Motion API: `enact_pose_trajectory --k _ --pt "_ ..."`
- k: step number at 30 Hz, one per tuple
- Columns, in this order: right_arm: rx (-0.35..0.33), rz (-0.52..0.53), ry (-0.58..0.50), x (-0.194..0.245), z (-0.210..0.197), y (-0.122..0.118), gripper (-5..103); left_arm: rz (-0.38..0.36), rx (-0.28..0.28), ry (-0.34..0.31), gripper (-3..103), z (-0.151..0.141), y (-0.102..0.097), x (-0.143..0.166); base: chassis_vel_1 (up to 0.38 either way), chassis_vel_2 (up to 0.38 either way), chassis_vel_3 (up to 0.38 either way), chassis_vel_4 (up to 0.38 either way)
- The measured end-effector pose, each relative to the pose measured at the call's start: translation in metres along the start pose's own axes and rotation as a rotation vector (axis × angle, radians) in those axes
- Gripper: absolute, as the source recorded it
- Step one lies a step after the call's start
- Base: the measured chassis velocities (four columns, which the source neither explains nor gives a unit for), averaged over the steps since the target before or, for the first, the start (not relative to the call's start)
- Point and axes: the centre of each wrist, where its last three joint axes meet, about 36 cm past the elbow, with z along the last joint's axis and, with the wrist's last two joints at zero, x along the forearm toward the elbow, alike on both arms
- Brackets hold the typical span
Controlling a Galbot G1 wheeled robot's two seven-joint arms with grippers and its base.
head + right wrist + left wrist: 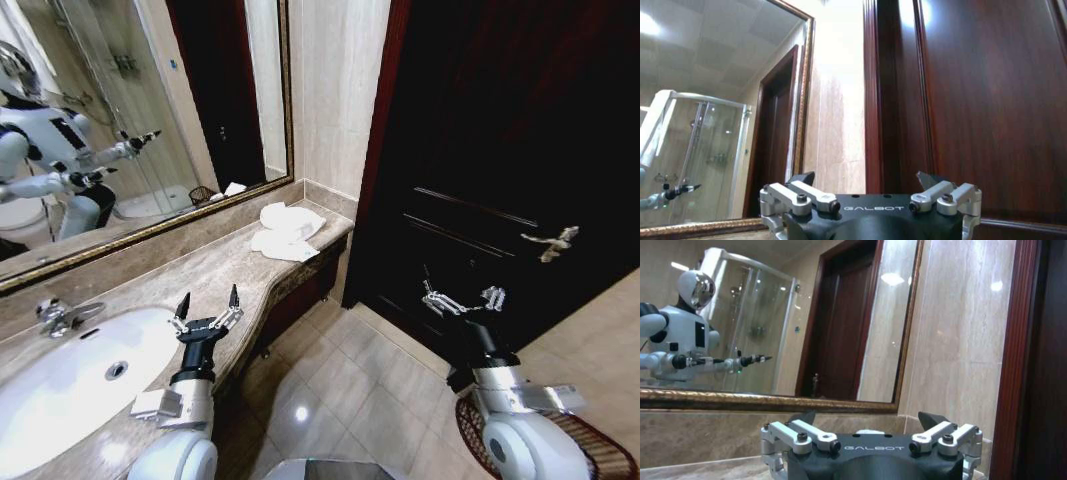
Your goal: Discard the used towel into the hamper.
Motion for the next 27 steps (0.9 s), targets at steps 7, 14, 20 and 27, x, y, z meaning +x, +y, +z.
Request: enact_pose_trajectory --k 7,14,20,27 --pt "-0.004 -0.004 -0.001 -0.002 0.003 -0.001 100 -0.01 -0.041 0.01 100 0.0 0.009 -0.002 -0.118 0.118 0.12 -0.13" --pt "-0.008 0.002 0.002 -0.001 0.005 0.0 100 0.0 -0.081 -0.005 100 0.004 0.014 -0.003 -0.119 0.15 0.137 -0.125" --pt "-0.006 0.006 0.005 -0.001 0.005 0.0 100 0.01 -0.082 0.001 100 0.008 0.013 -0.004 -0.121 0.107 0.12 -0.118" --pt "0.002 0.009 -0.002 0.002 0.005 0.0 100 0.021 -0.055 0.02 100 0.016 0.013 -0.008 -0.116 0.103 0.116 -0.102"
